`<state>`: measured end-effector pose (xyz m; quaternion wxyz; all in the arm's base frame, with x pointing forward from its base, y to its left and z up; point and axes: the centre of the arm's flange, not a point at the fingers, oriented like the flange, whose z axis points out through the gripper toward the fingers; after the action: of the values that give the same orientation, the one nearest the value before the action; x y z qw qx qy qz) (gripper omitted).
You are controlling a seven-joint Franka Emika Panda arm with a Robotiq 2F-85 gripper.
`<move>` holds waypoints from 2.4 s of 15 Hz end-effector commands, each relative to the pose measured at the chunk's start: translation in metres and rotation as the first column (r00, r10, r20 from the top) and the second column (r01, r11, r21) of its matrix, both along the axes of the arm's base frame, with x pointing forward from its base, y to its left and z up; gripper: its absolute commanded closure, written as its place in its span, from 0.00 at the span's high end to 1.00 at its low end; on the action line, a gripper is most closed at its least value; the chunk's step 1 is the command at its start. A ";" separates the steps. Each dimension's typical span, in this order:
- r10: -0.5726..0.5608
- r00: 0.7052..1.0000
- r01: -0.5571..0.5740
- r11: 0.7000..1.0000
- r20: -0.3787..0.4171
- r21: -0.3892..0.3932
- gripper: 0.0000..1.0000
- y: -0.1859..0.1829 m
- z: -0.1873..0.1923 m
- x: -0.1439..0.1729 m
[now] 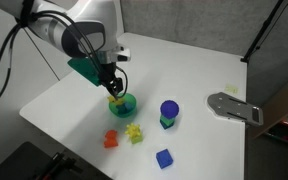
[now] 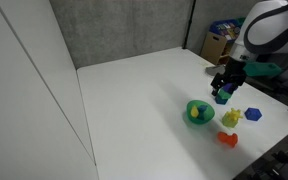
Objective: Put the orange toy in the green bowl
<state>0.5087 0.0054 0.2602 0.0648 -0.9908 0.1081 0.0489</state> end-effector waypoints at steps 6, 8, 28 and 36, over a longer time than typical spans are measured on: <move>0.087 0.980 -0.084 0.996 -0.179 0.024 1.00 -0.021 -0.054 -0.017; 0.113 0.975 -0.113 0.994 -0.194 0.008 1.00 -0.023 -0.072 -0.023; 0.344 0.907 -0.359 0.933 -0.242 -0.017 1.00 -0.013 -0.198 -0.053; 0.389 0.879 -0.411 0.911 -0.276 -0.024 1.00 -0.008 -0.216 -0.059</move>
<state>0.4436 -0.0008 0.0474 0.0052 -0.9784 -0.0709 0.1942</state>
